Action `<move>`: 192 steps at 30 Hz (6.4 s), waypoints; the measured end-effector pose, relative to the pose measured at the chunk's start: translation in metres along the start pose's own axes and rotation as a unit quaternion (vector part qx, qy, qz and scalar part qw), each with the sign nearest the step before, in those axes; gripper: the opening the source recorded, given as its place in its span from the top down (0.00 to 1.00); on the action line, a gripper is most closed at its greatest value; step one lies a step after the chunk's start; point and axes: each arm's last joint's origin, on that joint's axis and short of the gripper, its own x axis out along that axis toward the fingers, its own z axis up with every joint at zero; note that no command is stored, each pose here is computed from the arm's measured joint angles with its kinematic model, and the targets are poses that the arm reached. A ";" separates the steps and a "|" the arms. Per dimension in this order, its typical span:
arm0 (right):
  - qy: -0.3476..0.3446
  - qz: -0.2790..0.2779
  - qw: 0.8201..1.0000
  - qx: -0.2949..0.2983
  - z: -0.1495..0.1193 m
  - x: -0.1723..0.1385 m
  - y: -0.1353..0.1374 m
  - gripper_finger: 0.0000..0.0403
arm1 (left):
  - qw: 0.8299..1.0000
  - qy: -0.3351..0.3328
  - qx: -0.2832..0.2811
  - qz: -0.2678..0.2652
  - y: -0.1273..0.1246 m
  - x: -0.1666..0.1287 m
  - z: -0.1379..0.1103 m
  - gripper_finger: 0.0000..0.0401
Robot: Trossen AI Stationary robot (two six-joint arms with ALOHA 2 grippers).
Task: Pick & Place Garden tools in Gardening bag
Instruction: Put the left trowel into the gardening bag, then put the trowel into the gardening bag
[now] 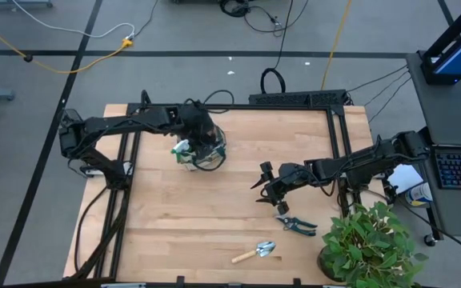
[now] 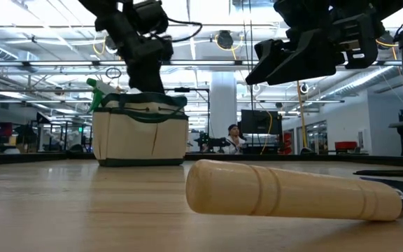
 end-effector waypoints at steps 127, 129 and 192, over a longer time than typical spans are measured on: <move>0.046 0.259 0.936 0.232 -0.036 0.080 0.099 0.47 | 0.986 -0.150 0.072 0.010 -0.109 -0.124 -0.040 0.51; 0.052 0.261 0.933 0.242 -0.037 0.080 0.102 0.47 | 0.986 -0.149 0.072 0.010 -0.109 -0.124 -0.040 0.51; -0.020 0.151 0.961 -0.230 -0.038 0.082 0.121 0.47 | 0.987 -0.149 0.063 0.008 -0.109 -0.124 -0.040 0.51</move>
